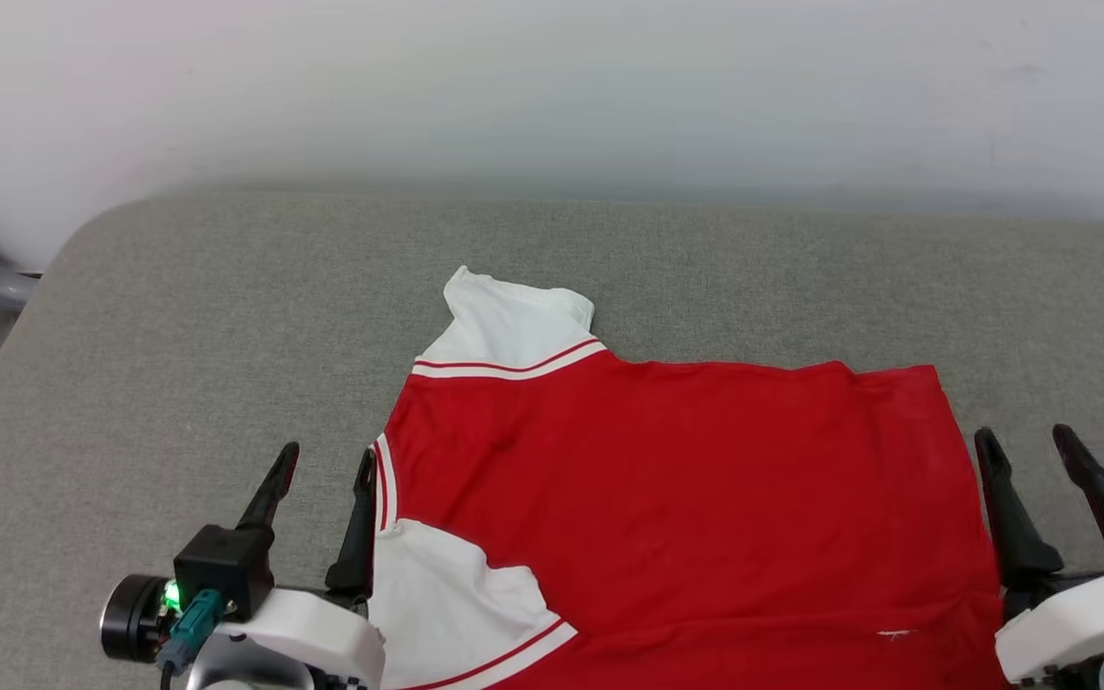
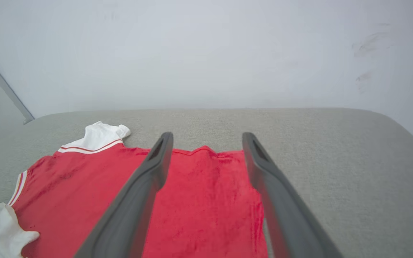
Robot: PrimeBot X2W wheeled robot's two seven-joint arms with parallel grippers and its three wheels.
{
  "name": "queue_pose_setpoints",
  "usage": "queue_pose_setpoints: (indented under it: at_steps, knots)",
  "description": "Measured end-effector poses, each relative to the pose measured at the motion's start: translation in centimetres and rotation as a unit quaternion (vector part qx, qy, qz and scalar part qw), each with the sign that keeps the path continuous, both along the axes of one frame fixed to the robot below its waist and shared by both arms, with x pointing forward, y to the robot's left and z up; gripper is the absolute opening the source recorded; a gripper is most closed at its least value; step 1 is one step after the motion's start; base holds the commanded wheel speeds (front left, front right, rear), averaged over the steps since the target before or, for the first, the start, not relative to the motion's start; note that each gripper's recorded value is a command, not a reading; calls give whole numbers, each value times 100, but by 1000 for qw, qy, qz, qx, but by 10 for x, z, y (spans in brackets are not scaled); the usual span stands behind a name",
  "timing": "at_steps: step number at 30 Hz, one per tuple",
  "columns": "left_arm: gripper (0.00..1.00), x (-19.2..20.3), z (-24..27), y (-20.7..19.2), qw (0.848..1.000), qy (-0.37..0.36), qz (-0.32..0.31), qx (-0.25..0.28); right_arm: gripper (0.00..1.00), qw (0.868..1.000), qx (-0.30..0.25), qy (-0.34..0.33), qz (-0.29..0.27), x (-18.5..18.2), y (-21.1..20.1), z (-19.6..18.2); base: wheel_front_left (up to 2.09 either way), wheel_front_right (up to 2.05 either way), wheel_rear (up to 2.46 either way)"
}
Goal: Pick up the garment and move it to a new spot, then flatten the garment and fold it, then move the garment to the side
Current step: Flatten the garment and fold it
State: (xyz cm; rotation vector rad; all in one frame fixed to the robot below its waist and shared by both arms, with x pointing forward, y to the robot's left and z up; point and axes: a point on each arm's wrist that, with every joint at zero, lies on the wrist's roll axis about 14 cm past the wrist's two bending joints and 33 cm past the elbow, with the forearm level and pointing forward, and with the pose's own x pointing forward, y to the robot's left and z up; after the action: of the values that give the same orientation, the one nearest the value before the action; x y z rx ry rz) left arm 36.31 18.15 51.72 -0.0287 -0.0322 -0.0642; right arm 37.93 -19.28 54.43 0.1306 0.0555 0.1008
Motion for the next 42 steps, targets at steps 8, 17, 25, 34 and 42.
queue_pose_setpoints:
  at_steps: [8,17,25,34,42]
  knots:
    - [100,17,31,-7,998,-69,2,1,100,999,16,-33,-7,1,8,-13,0,0,0]
    - [100,58,22,-17,997,-70,-28,19,100,999,24,-37,-5,18,17,-23,0,0,0]
    - [100,147,5,-27,987,13,-117,105,100,999,20,-26,-11,34,16,-35,0,0,0]
    - [100,234,-25,-31,946,199,-152,206,100,999,12,-24,-23,48,7,-42,0,0,0]
    - [100,254,-72,-32,892,351,-167,231,100,999,8,-13,-37,51,-2,-53,0,0,0]
